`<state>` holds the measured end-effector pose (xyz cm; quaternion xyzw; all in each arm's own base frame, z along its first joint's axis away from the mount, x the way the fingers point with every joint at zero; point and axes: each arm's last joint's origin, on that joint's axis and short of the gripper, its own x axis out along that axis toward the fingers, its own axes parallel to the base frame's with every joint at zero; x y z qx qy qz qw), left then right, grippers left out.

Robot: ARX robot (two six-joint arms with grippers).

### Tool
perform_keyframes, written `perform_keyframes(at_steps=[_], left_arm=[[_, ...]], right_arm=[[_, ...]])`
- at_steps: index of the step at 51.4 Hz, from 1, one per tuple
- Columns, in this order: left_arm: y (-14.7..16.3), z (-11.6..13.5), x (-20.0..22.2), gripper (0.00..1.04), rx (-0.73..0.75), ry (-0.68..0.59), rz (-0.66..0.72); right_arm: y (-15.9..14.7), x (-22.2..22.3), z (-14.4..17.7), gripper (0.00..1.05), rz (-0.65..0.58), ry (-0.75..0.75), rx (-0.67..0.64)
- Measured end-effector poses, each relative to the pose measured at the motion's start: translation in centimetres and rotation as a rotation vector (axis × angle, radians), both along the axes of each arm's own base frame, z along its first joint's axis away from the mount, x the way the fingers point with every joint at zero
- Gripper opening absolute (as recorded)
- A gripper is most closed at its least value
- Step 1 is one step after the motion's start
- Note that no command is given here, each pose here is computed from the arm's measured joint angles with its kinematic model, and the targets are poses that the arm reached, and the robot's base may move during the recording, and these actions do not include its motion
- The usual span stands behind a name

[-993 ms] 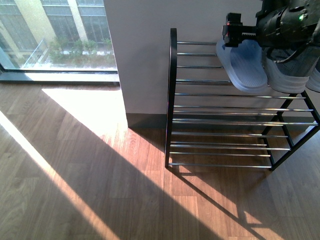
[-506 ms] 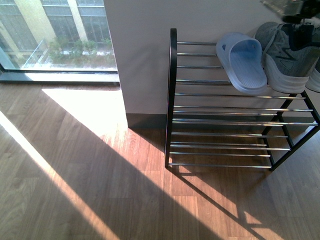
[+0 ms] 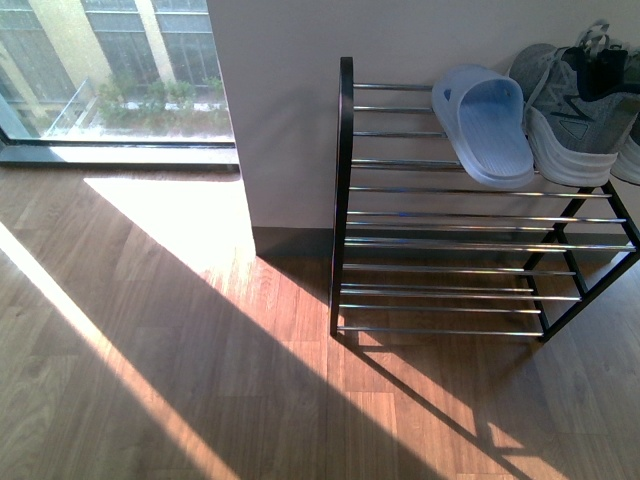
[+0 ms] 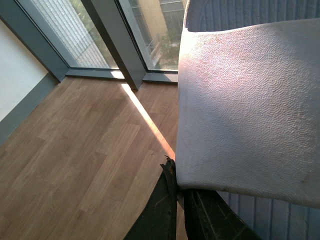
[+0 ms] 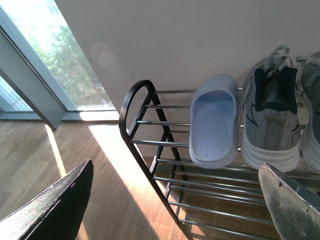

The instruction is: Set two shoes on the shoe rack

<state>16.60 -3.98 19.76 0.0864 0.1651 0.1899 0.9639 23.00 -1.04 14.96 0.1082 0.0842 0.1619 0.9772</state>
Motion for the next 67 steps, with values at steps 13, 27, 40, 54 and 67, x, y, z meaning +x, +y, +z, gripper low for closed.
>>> perform_keyframes(at_steps=[13, 27, 40, 54, 67], left_arm=[[0.0, 0.0, 0.0, 0.02, 0.000, 0.000, -0.001], [0.0, 0.0, 0.0, 0.02, 0.000, 0.000, 0.000], [0.0, 0.0, 0.0, 0.02, 0.000, 0.000, 0.000], [0.0, 0.0, 0.0, 0.02, 0.000, 0.000, 0.000], [0.0, 0.0, 0.0, 0.02, 0.000, 0.000, 0.000]], right_arm=[[0.9, -1.4, 0.4, 0.72, -0.289, -0.132, -0.158], [1.0, -4.7, 1.2, 0.26, -0.328, -0.150, -0.209], [1.0, -7.1, 1.2, 0.01, -0.327, -0.152, -0.218], [1.0, -8.5, 1.5, 0.01, -0.328, -0.160, -0.216], [1.0, -9.4, 1.9, 0.01, -0.330, -0.174, -0.214]])
